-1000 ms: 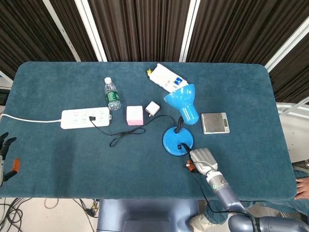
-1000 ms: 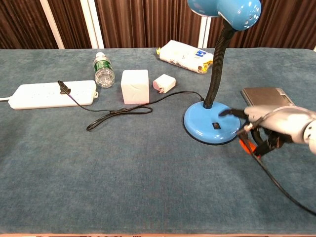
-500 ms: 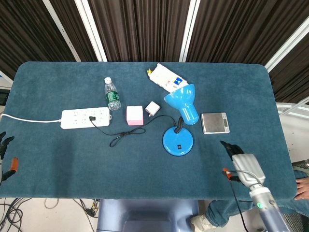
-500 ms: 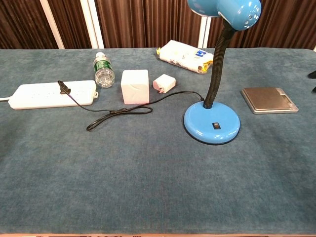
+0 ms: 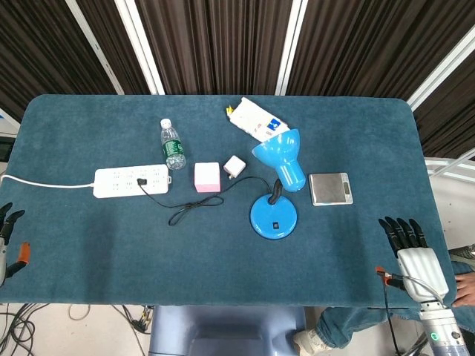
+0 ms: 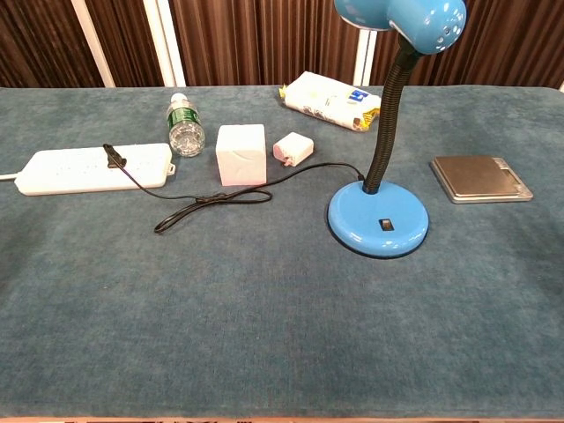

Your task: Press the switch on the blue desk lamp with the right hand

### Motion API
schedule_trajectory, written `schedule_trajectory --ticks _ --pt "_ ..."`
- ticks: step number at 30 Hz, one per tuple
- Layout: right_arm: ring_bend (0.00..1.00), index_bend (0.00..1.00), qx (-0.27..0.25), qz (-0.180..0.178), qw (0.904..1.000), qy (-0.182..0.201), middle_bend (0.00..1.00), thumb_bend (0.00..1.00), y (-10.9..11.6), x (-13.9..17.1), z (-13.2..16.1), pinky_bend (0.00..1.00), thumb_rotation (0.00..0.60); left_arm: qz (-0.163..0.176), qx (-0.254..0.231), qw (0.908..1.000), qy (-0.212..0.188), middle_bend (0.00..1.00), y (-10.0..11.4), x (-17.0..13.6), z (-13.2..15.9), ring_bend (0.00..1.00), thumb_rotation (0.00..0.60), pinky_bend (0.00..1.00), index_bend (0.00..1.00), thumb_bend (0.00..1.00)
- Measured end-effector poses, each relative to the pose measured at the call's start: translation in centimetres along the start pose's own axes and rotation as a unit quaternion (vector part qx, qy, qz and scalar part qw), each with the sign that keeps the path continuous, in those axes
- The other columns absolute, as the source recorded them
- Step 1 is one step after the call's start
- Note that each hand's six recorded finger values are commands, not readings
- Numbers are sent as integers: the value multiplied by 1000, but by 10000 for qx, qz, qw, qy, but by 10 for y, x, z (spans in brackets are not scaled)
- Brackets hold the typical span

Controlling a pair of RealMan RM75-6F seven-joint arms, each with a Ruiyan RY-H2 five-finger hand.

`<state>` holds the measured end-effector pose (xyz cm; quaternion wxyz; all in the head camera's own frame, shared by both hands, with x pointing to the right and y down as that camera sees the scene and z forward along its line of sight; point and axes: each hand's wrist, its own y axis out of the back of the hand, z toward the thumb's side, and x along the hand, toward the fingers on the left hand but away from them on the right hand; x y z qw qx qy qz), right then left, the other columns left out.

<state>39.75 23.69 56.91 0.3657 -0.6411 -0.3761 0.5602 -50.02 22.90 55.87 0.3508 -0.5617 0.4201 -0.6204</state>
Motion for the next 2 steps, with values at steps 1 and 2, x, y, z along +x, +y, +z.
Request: schedule_trajectory --ticks 1,2 --pt "4 0 46 -37 10000 -21 85 266 -1 -1 -1 0 600 5 1 10000 -4 42 0 0 0 0 600 7 159 479" --pt "4 0 77 -63 9999 -46 85 266 -2 -2 -2 0 600 10 2 10000 -10 42 1 0 0 0 600 7 159 479"
